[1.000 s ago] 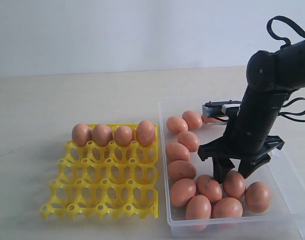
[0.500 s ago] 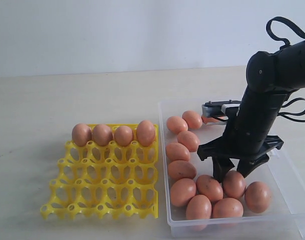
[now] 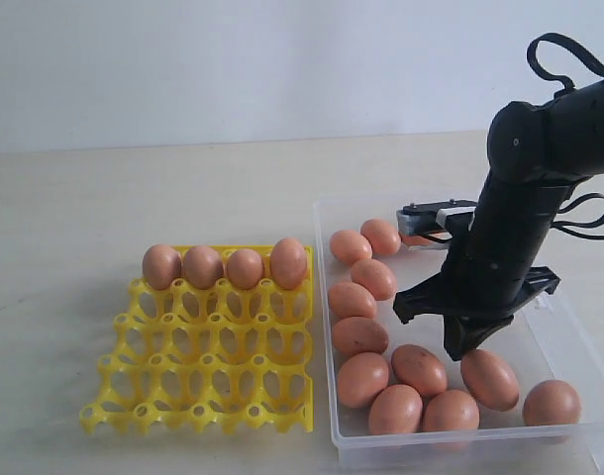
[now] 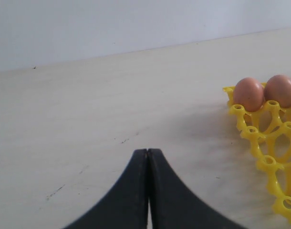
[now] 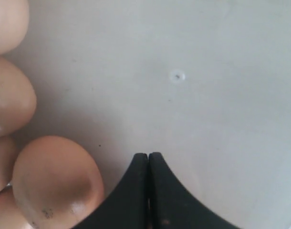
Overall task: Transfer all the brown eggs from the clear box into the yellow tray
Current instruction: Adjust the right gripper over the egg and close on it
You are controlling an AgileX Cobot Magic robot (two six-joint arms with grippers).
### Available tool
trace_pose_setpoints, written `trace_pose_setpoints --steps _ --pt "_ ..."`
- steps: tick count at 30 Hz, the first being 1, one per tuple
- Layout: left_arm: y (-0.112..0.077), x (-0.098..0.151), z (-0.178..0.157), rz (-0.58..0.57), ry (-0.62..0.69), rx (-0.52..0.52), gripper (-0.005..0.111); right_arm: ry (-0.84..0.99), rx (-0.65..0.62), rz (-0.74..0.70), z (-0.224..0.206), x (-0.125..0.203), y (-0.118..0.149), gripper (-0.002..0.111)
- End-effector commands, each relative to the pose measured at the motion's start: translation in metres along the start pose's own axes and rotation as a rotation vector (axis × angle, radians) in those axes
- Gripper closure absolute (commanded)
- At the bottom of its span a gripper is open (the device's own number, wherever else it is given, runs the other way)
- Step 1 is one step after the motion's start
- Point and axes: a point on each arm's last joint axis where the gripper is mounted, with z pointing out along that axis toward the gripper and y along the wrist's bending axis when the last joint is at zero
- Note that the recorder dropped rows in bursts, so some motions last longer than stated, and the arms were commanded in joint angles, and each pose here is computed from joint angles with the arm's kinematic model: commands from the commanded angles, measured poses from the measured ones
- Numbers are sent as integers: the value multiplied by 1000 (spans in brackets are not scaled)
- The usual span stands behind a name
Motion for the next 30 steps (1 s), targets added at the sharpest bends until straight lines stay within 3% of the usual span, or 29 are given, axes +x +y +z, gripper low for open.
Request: trace_pose_setpoints --steps 1,6,14,30 --pt "0 -2 0 -5 -14 8 107 -15 4 -34 -5 1 -1 108" --pt "0 -2 0 -5 -14 8 107 -86 6 -66 -24 2 2 95" --pt "0 -2 0 -5 -14 8 107 -198 8 -73 -60 11 7 59" --pt "0 -2 0 -5 -14 8 107 -154 18 -64 -31 31 1 51"
